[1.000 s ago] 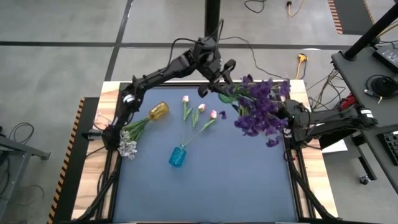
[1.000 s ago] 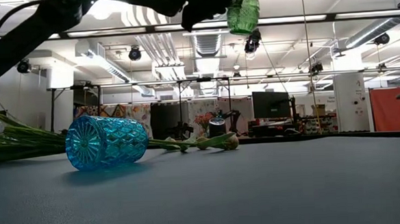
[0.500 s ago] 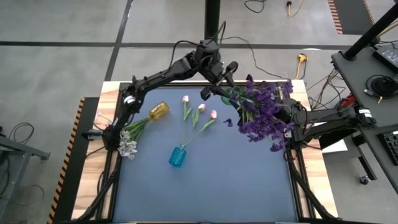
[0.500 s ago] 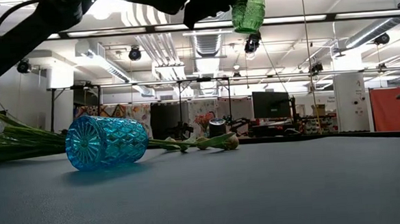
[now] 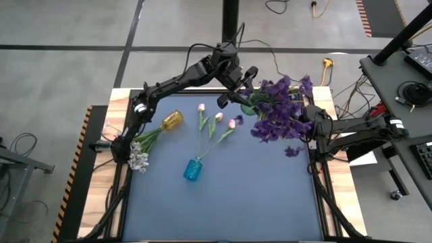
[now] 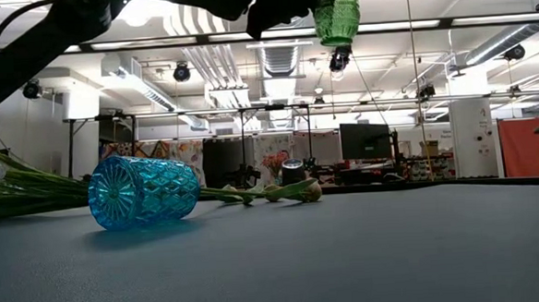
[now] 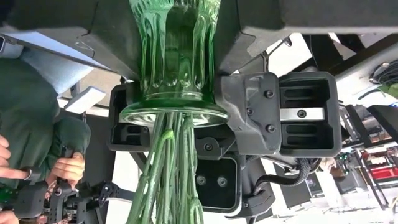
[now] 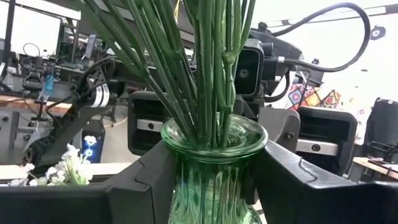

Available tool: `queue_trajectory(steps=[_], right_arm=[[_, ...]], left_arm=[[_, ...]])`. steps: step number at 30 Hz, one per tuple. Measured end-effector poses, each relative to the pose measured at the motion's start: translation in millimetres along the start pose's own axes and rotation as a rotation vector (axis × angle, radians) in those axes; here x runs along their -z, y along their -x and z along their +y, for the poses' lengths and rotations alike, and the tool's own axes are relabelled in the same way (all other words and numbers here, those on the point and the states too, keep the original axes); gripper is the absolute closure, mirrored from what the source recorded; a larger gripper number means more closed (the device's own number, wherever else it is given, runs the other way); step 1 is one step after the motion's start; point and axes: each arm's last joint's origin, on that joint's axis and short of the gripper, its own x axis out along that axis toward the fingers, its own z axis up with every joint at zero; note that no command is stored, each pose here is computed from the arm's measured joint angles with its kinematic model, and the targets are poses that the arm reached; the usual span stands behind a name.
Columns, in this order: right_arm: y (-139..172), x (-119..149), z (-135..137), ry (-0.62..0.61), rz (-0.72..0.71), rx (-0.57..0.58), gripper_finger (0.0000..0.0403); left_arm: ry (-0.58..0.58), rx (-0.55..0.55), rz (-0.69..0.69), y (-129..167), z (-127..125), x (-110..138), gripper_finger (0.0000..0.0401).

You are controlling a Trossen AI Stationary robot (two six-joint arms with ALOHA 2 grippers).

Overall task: Sort flowers into vase by color
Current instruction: Put the green vase with flowers on the table

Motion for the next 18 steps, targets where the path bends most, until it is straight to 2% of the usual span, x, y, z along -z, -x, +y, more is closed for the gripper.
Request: queue_trajectory(steps=[18], right_arm=[[1.4,0.4,-1.4,-0.031,0.009,0.015,0.0237]], left_arm=[[0.140,-0.042,0.041,19.2,3.9,9.4,0.0225]])
